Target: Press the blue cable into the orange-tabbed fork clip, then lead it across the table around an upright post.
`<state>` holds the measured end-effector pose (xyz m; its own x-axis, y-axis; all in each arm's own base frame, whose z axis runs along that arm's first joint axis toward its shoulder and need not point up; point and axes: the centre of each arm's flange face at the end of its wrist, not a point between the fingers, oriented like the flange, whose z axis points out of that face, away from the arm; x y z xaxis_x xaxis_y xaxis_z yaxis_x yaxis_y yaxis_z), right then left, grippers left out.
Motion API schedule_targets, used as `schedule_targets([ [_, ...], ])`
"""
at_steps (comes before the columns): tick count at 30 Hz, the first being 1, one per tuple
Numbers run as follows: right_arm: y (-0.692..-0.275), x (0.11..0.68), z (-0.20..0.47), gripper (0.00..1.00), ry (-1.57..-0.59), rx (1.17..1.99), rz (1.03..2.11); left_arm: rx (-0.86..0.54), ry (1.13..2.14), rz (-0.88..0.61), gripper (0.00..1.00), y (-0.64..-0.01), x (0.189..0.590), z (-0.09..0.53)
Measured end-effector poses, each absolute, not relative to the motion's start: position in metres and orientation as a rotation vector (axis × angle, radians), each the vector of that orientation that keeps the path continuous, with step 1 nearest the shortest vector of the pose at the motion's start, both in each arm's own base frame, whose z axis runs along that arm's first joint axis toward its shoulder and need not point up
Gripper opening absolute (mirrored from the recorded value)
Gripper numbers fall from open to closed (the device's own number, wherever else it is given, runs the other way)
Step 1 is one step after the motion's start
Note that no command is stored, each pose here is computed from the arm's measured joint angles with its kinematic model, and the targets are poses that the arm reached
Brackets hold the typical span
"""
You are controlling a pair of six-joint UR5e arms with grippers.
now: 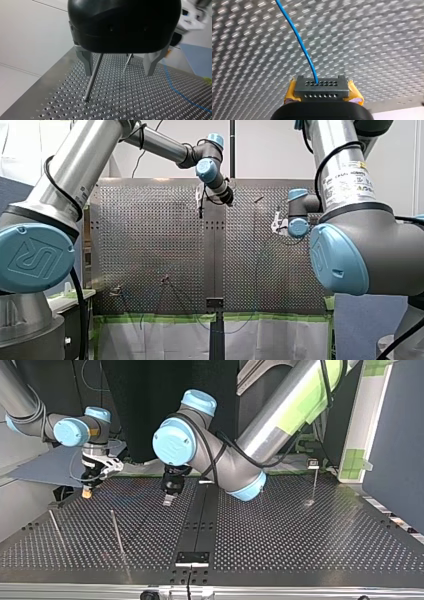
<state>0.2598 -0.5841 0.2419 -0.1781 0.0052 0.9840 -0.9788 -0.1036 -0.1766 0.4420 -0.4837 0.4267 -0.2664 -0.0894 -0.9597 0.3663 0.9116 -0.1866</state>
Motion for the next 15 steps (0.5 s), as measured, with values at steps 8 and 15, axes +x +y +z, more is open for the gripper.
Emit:
schedule_targets([
  [8, -0.571, 0.262, 0.290, 0.00, -1.269, 1.195, 1.486, 0.213, 1.800, -0.416, 1.00, -0.483, 0.440, 0.426],
  [15, -0.555, 0.260, 0.326, 0.00, -1.285, 1.201, 1.527, 0.214, 1.801, -0.411, 1.00, -0.483, 0.440, 0.426],
])
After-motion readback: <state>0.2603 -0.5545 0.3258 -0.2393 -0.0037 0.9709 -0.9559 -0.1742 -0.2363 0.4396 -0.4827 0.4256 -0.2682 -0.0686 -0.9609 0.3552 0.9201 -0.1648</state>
